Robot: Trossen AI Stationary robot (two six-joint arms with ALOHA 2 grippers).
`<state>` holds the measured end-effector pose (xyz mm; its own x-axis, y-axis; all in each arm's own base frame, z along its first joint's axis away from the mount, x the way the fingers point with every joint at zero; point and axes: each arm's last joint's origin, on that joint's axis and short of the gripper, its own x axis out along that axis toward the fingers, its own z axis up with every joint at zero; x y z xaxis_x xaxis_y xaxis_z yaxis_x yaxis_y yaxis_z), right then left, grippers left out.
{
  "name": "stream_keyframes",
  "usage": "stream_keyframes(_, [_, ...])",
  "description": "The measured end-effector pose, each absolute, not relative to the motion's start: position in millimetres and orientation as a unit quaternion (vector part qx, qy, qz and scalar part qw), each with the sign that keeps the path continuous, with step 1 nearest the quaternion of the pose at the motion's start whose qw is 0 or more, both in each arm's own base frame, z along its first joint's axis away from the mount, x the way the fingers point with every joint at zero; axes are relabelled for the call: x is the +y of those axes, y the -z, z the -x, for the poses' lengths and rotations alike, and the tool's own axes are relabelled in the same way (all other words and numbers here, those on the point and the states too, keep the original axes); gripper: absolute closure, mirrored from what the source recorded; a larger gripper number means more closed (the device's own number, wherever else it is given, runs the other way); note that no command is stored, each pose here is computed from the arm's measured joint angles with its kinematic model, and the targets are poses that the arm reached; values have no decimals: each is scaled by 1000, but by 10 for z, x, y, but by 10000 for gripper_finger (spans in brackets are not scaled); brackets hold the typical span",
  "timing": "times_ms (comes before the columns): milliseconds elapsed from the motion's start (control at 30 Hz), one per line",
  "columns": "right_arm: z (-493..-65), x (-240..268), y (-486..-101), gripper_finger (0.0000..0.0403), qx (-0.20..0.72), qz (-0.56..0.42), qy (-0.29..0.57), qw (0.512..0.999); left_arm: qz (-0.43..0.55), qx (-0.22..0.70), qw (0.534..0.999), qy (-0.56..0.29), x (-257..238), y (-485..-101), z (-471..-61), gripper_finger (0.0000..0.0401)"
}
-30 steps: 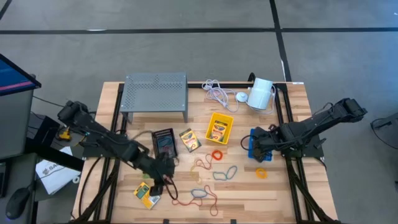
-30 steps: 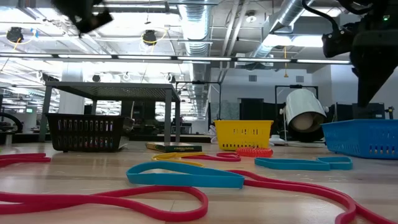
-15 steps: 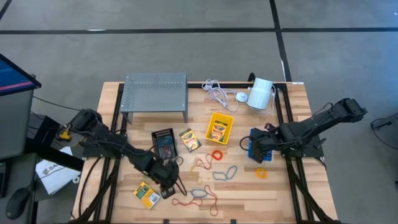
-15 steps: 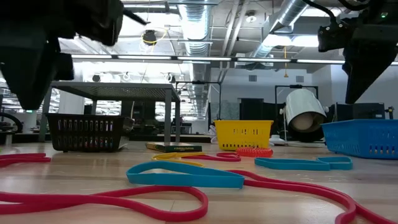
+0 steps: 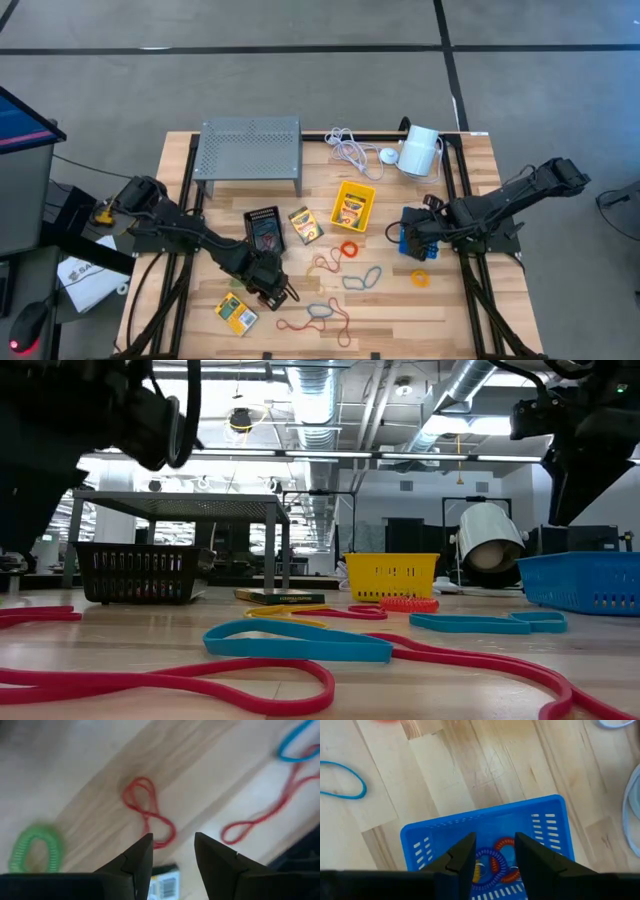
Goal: Pick & Place Office Desk Supplies
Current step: Put the red rubber band into the black bin
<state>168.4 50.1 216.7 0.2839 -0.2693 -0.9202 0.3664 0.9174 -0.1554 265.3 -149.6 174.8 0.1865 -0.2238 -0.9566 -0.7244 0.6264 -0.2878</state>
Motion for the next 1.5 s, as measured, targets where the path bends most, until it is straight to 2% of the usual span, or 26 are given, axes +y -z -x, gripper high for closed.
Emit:
stream_keyframes(333, [-1682, 497, -2167, 275, 564, -34, 199, 801, 351, 657, 636, -205, -1531, -1377, -2708, 261])
stream_keyframes(667, [-1682, 497, -2168, 275, 564, -36, 200, 801, 343, 660, 635, -210, -1529, -1319, -2728, 263])
stream_keyframes(833, [-1683, 497, -2167, 275, 564, -36, 200, 800, 341, 658, 635, -216, -1518, -1310, -2725, 296])
stream_keyframes(1067, [-1682, 497, -2167, 275, 564, -35, 199, 800, 352, 673, 616, -208, -1498, -1301, -2724, 392])
stream_keyframes(1300, [-1682, 497, -2167, 275, 565, -33, 197, 800, 352, 677, 617, -191, -1520, -1324, -2727, 399])
stream_keyframes(1500, [-1681, 498, -2167, 275, 566, -33, 196, 800, 370, 651, 650, -128, -1599, -1556, -2799, 400])
